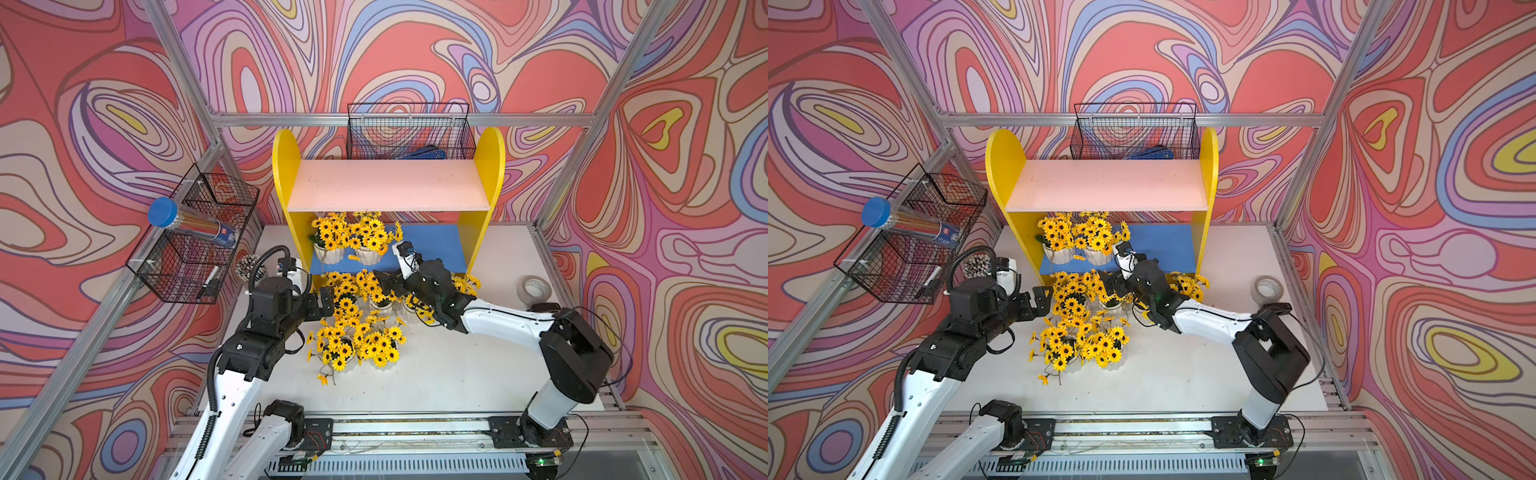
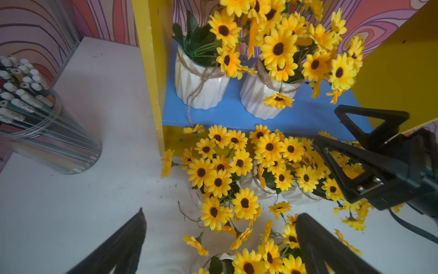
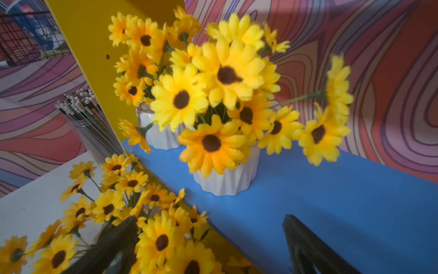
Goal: Take the sunflower pots off the shelves
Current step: Pick up the sunflower pot from the shelf.
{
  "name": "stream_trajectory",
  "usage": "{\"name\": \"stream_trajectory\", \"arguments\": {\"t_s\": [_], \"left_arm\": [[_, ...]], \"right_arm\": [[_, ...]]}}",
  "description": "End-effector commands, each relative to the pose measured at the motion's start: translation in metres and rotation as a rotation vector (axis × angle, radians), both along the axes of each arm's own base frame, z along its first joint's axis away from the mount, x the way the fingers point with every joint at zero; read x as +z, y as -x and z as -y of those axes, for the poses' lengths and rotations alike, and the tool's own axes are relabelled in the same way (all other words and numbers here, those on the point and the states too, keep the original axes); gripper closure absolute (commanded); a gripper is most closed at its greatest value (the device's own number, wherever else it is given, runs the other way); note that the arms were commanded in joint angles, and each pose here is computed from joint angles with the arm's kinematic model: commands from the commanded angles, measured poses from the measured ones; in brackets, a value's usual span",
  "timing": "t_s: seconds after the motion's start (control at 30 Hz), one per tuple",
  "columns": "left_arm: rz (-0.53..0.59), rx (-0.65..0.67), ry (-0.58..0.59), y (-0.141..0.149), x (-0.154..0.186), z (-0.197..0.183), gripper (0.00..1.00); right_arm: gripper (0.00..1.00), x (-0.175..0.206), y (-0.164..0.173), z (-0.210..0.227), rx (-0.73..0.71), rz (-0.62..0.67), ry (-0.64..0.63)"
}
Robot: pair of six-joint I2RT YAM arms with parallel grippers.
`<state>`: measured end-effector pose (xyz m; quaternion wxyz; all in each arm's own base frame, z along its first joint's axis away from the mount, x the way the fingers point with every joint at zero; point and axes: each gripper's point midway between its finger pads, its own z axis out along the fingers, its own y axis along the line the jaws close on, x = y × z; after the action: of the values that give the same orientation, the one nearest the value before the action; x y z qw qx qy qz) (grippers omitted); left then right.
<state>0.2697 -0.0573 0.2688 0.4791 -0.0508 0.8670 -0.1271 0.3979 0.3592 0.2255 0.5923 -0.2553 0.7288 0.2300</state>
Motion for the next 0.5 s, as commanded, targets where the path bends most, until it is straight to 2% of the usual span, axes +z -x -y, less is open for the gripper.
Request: {"name": "stream_trajectory", "arguments": {"t_s": [0.0, 0.23, 0.47], "left_arm": [[0.038, 0.021, -0.041, 0.003, 0.003, -0.009, 0.0], [0.038, 0.011, -0.042, 0.008, -0.001, -0.009, 0.0], [0.032, -0.006, -0.032, 0.007, -0.002, -0.005, 0.0]], "right_arm": [[0.02, 0.006, -0.016, -0.014, 0.055, 0.029, -0.052], [0.02, -0.001, -0.046, -0.034, 0.094, 0.031, -0.08], [0.02, 0.0, -0.059, -0.041, 0.091, 0.067, -0.066]]}}
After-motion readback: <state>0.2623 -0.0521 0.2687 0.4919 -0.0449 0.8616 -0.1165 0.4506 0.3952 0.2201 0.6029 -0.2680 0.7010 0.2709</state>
